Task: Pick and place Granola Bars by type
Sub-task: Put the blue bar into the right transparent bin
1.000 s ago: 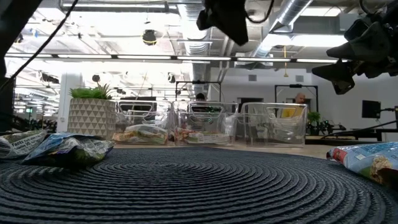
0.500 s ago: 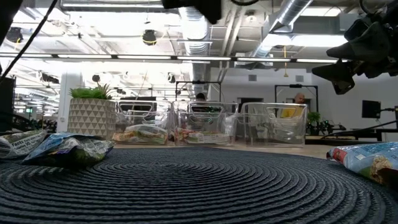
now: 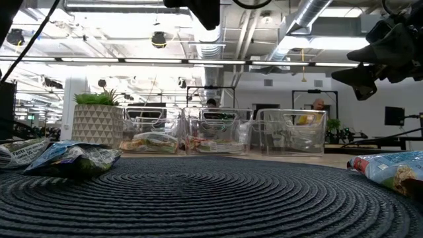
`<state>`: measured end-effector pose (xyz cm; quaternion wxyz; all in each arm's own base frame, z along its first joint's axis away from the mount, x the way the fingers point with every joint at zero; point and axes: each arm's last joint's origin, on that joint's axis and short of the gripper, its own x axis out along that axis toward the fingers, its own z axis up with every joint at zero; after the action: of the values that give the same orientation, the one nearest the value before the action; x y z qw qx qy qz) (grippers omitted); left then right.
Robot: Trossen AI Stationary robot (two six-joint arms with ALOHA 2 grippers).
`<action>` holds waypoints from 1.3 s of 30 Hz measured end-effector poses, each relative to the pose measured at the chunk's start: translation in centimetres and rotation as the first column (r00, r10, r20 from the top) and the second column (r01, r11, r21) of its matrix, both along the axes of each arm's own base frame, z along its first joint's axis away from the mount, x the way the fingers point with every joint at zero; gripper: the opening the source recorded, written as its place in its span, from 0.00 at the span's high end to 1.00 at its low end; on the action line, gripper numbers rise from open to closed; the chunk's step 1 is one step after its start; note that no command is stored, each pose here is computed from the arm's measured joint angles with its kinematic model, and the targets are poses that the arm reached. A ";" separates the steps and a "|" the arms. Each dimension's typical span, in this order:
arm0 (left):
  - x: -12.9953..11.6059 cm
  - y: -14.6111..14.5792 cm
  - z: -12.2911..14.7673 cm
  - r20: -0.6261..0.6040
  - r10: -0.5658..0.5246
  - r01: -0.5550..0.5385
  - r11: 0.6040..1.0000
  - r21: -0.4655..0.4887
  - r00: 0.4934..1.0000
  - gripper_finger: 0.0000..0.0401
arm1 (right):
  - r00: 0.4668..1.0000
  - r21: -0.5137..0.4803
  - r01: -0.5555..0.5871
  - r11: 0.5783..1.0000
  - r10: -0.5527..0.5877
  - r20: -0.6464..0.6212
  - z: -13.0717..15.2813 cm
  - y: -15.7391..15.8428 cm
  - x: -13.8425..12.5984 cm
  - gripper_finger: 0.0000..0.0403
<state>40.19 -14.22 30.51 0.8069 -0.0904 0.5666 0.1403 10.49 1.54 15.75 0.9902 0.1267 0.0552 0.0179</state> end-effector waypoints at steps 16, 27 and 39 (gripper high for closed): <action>-0.9 1.4 -5.6 0.051 -0.081 0.084 0.994 -0.064 0.995 0.90 | 1.000 0.000 0.000 1.000 0.000 0.000 0.0 0.0 0.0 0.40; -8.7 4.4 -6.4 0.044 0.022 -0.015 0.988 -0.156 0.999 0.90 | 1.000 0.000 0.000 1.000 0.000 0.000 0.0 0.0 0.0 0.40; -17.1 5.0 -7.8 -0.036 -0.113 0.098 0.954 -0.284 0.993 0.90 | 1.000 0.000 0.000 1.000 0.000 0.000 0.0 0.0 0.0 0.40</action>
<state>23.09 -9.22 22.73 0.7771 -0.1704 0.6056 0.0172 10.49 1.54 15.74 0.9903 0.1265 0.0553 0.0179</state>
